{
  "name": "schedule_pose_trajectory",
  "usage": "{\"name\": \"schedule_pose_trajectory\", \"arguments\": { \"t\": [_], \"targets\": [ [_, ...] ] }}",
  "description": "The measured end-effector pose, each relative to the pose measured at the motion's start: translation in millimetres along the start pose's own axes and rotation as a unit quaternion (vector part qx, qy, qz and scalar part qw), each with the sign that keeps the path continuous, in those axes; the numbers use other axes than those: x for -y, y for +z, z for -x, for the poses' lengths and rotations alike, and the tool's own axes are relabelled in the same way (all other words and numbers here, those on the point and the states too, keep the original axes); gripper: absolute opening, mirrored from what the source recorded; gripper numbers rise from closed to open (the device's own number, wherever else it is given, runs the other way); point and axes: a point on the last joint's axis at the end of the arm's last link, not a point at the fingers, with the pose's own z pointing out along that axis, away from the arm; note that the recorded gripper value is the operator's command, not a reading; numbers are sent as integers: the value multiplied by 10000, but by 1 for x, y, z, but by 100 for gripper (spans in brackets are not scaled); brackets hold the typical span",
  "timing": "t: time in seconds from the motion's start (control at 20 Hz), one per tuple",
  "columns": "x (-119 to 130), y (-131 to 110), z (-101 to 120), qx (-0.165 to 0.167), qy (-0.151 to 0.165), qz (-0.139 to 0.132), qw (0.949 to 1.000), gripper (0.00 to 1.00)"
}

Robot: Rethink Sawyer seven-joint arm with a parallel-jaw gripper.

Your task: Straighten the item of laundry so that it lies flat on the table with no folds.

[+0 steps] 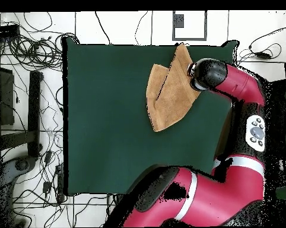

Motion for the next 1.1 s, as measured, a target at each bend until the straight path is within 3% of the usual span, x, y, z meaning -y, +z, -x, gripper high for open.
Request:
{"name": "schedule_pose_trajectory", "arguments": {
  "t": [1.1],
  "targets": [
    [-42, 0, -8, -13, -238, 57, 9997, 100]
  ]
}}
